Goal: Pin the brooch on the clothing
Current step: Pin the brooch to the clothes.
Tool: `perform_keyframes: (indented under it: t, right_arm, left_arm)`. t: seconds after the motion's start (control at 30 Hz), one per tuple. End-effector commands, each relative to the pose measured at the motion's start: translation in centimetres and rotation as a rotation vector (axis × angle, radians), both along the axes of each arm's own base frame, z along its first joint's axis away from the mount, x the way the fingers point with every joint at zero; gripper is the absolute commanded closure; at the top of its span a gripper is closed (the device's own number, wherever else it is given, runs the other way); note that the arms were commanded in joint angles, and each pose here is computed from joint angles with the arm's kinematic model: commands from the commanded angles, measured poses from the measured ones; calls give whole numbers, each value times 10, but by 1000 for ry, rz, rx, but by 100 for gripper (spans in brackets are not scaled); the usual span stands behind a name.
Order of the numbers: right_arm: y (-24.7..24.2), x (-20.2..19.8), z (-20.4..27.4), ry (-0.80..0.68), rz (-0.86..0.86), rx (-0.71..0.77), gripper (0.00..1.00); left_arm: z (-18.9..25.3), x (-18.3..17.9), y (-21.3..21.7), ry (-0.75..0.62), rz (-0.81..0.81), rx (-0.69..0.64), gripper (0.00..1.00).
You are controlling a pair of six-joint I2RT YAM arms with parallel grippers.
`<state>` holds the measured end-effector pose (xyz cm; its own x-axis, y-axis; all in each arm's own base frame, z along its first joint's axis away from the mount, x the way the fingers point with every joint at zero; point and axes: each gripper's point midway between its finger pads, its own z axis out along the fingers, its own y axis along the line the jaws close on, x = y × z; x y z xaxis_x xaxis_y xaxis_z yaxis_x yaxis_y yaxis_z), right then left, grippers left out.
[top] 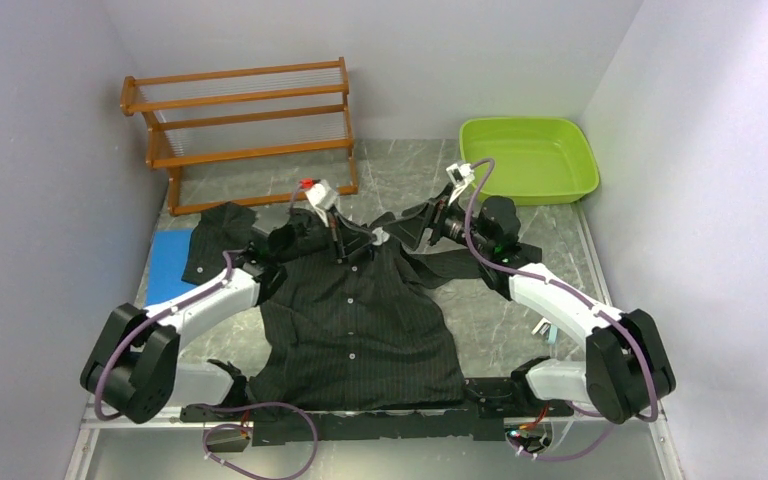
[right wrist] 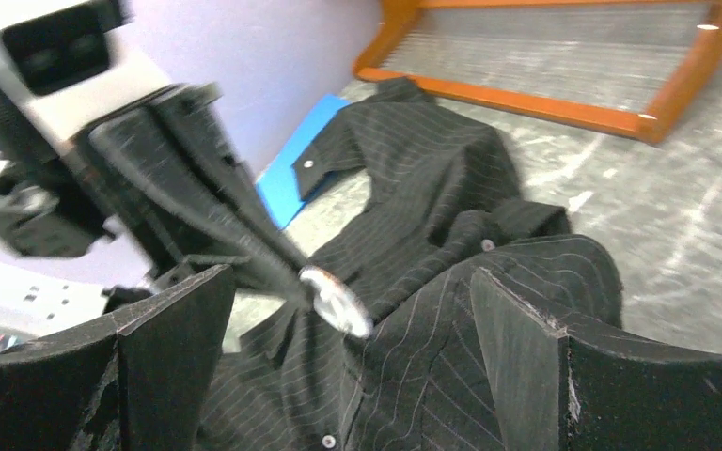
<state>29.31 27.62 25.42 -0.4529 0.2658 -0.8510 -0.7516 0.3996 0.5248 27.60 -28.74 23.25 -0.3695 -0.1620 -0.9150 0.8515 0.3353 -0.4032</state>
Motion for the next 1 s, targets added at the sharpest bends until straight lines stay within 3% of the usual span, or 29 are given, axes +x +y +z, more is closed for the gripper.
perform_keyframes:
  t: [0.0,0.13,0.57,0.7,0.97]
  right_arm:
    - [-27,21,-10,50,-169,-53,0]
    - [-44,25,-31,137,-219,-67,0]
    - [-75,23,-64,251,-308,-110,0]
    - [-79,21,-70,265,-315,-121,0]
    - [-75,13,-73,268,-265,-112,0]
  left_arm:
    - [-14,8,-8,-190,133,308,97]
    - [-21,11,-8,-306,236,457,94]
    - [-32,4,-13,-702,418,869,42]
    - [-18,-5,-20,-793,448,854,24]
    - [13,-26,-23,-597,422,610,9]
